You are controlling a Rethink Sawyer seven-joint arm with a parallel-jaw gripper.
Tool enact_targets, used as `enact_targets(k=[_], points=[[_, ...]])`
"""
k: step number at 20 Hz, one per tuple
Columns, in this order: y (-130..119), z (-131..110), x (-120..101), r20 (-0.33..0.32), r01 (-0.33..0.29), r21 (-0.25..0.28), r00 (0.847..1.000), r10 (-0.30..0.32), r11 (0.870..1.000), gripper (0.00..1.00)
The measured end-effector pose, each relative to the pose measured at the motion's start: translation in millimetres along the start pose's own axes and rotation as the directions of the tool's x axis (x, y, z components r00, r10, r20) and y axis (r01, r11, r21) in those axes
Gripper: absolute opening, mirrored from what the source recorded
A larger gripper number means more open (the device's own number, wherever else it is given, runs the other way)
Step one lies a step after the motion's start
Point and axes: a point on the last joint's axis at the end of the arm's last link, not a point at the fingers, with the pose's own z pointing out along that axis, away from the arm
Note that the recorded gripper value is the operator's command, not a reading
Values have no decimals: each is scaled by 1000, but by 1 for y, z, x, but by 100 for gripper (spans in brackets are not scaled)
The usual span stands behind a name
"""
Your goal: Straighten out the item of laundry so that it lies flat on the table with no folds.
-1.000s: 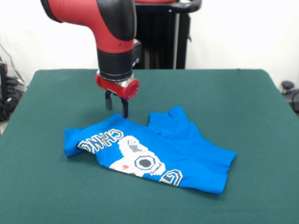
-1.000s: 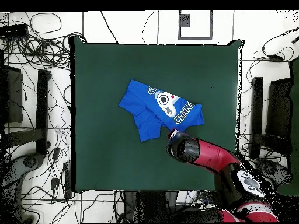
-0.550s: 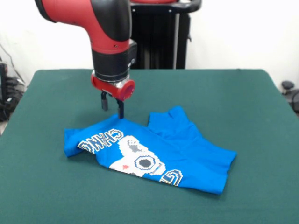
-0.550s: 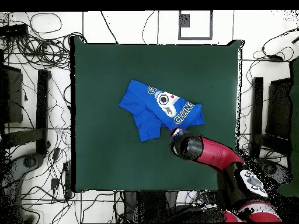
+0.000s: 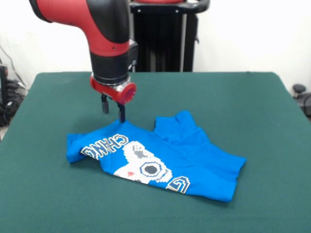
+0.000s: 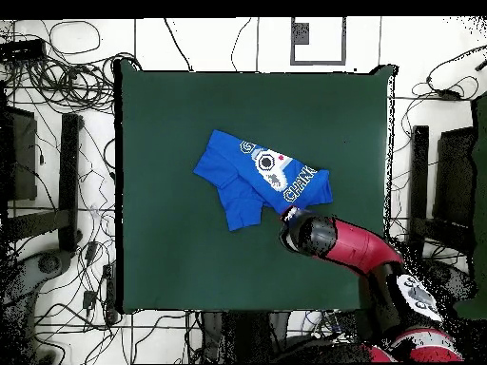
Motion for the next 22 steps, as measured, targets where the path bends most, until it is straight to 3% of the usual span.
enact_targets(k=[22], points=[[7, 5, 3, 15, 13, -7, 1000, -13, 1000, 100]])
